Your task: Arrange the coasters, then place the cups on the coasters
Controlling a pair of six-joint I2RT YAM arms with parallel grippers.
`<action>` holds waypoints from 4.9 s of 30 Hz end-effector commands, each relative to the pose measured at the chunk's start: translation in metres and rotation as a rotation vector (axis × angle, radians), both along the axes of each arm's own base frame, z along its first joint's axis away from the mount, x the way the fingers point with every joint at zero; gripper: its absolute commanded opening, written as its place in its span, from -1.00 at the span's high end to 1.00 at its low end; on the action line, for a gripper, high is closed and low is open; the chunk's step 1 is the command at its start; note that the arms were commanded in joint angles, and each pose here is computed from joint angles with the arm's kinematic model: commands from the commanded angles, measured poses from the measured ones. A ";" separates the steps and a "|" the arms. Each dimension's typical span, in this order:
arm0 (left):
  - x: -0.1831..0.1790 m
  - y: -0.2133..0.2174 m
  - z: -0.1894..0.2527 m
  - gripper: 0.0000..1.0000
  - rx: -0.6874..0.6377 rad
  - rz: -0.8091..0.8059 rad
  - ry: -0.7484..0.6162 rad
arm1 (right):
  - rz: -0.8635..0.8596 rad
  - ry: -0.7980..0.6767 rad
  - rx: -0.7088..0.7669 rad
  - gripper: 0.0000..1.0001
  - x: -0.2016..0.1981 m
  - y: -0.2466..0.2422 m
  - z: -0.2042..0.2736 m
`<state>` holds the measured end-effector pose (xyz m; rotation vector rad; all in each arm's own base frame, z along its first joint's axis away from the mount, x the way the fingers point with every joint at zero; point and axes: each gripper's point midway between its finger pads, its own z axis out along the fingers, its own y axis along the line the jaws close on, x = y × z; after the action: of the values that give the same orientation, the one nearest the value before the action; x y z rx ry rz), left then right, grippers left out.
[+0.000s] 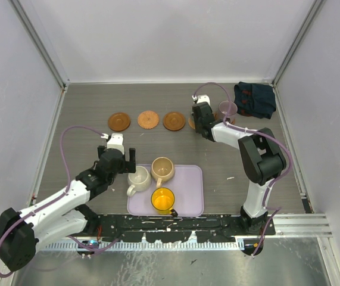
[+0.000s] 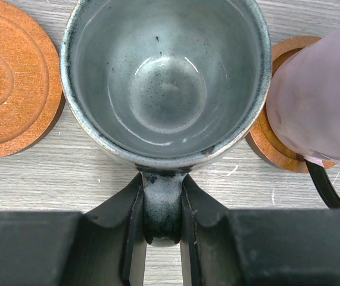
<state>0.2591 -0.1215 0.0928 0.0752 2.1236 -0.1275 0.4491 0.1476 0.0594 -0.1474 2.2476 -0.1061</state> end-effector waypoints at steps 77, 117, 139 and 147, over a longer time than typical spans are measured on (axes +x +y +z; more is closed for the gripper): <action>0.005 -0.004 0.007 -0.96 -0.052 0.014 -0.041 | 0.040 -0.456 0.233 0.98 0.023 0.021 0.131; 0.001 -0.003 0.005 -0.96 -0.075 0.017 -0.043 | -0.024 -0.148 0.240 -0.17 -0.038 0.015 0.063; 0.000 -0.002 0.004 -0.96 -0.073 0.018 -0.041 | -0.111 -0.122 0.264 -0.26 -0.046 0.006 0.051; 0.000 -0.002 0.004 -0.96 -0.075 0.019 -0.041 | -0.108 -0.056 0.262 -0.25 -0.055 0.008 0.028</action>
<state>0.2562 -0.1223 0.0914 0.0361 2.1045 -0.1710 0.3939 0.1511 0.0894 0.0901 2.1898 0.1026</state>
